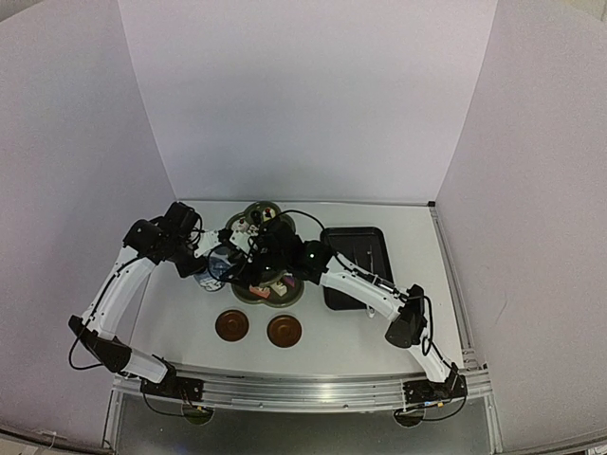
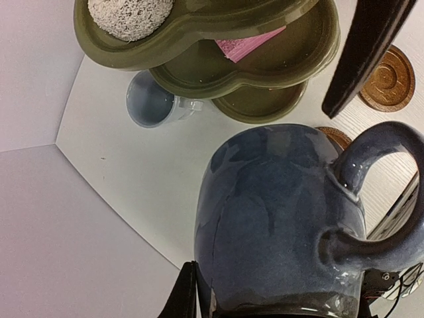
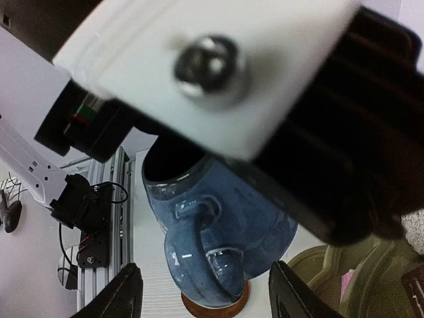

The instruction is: Serve the afternoon tea

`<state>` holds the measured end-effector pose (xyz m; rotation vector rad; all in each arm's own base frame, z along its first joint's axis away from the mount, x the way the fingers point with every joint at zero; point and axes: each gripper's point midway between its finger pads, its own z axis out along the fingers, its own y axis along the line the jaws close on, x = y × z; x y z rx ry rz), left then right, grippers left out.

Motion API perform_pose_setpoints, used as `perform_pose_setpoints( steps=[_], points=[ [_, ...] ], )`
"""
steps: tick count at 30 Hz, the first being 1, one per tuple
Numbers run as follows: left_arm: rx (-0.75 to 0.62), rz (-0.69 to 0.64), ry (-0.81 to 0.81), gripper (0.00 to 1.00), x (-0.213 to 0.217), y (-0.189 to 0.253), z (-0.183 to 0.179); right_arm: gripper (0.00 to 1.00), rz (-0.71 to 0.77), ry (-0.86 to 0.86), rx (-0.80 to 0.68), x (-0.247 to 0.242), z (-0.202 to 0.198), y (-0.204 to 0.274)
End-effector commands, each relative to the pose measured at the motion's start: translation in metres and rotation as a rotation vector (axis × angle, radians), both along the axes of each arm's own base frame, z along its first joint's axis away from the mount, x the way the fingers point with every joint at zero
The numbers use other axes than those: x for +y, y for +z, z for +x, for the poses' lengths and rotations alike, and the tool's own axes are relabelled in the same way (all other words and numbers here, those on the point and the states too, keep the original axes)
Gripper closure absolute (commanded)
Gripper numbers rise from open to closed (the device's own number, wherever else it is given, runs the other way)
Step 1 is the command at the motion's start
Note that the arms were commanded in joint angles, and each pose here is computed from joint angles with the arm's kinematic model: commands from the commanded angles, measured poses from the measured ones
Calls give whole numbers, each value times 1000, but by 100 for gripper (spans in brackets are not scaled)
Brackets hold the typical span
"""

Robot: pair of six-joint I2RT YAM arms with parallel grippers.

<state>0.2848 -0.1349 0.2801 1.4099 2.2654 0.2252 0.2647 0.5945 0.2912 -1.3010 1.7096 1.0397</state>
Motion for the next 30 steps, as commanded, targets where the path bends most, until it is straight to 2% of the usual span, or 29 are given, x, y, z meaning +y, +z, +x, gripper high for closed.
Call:
perform_pose_setpoints(
  steps=[1, 4, 8, 13, 19, 23, 25, 27, 30],
  points=[
    [145, 81, -4, 100, 24, 2, -49, 52, 62, 21, -19, 15, 0, 8],
    [140, 88, -14, 100, 24, 3, -48, 59, 55, 19, -29, 16, 2, 4],
    [144, 87, -24, 100, 22, 5, -47, 60, 34, 14, -38, 15, 3, -4],
    [164, 102, -45, 100, 22, 1, -51, 77, 43, 18, -47, 17, 2, -2],
    [182, 103, -71, 100, 18, -3, -53, 80, 47, 39, -90, 21, -2, 1],
    [193, 103, -87, 100, 16, -5, -55, 98, 43, 59, -98, 21, -6, -1],
    [200, 99, -93, 100, 15, -7, -56, 100, 45, 81, -104, 21, -10, -1],
    [192, 83, -89, 92, 12, -9, -53, 100, 41, 98, -102, 19, -15, -1],
    [185, 56, -76, 73, 7, -14, -51, 100, 25, 119, -97, 10, -22, -4]
  ],
)
